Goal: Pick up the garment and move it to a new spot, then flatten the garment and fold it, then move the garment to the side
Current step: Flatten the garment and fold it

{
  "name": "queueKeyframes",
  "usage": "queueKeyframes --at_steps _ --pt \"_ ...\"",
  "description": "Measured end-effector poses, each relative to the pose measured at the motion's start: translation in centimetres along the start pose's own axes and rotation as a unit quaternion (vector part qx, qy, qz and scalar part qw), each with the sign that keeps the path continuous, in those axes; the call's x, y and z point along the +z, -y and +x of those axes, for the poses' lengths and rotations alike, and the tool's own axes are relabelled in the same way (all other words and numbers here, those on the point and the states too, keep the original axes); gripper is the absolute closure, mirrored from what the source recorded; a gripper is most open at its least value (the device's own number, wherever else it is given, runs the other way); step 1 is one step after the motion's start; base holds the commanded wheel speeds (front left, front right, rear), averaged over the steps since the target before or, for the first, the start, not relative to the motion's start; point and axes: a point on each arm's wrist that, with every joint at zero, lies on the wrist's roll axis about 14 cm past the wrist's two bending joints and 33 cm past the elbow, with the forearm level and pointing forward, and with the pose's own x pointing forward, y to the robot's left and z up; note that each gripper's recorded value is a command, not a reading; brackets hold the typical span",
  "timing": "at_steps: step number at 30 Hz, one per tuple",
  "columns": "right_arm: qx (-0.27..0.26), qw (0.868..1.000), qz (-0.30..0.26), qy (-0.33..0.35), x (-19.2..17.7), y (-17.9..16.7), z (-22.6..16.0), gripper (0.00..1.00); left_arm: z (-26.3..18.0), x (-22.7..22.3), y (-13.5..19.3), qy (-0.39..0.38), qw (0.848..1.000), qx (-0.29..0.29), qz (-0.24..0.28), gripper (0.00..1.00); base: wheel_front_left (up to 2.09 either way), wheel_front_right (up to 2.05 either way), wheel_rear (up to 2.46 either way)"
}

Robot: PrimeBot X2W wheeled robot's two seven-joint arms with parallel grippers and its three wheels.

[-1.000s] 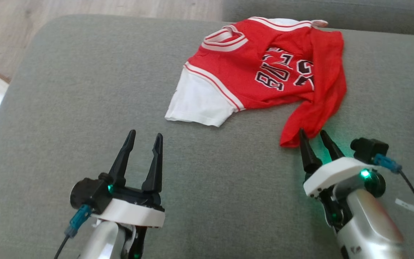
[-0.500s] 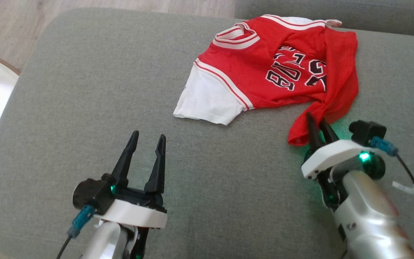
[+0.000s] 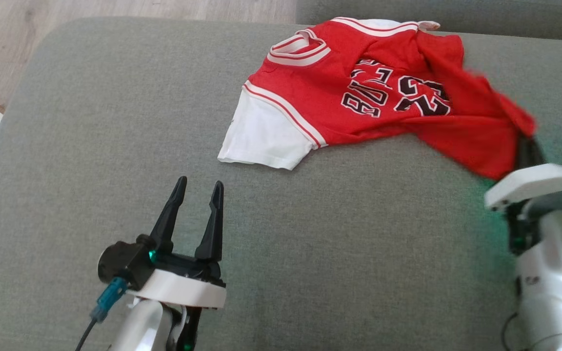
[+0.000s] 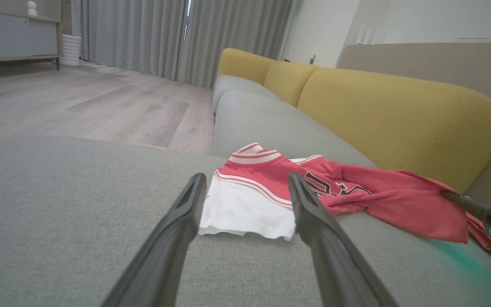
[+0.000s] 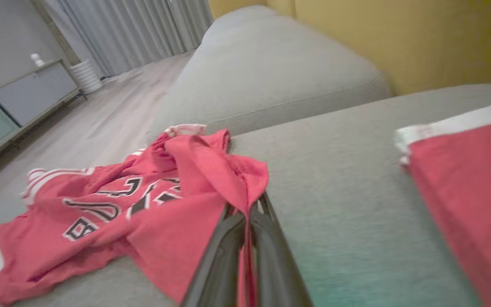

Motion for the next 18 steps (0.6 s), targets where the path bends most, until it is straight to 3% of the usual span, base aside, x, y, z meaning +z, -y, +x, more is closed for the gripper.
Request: queueKeyframes --at_steps 3,4,5,10,18 --pt "-0.030 0.999 -0.019 -0.006 0.7 2.4 0.0 1.00 0.1 -0.1 0.2 -0.001 1.000 -0.002 -0.001 0.00 0.00 0.00 0.00" --pt "-0.037 0.999 -0.028 -0.010 0.7 2.9 -0.1 0.57 0.2 -0.1 0.2 -0.001 1.000 -0.003 -0.001 0.00 0.00 0.00 0.00" --pt "-0.045 0.998 -0.039 -0.015 0.7 3.6 -0.2 0.00 0.2 -0.1 0.2 -0.001 1.000 -0.004 -0.001 0.00 0.00 0.00 0.00" --pt "-0.080 0.995 -0.065 -0.003 2.3 5.7 -0.6 0.00 0.3 0.0 0.4 0.001 1.000 -0.007 -0.001 0.00 0.00 0.00 0.00" --pt "-0.074 0.988 -0.111 0.079 6.7 4.8 -1.6 0.00 0.7 0.6 0.8 0.009 1.000 -0.015 0.001 0.00 0.00 0.00 0.00"
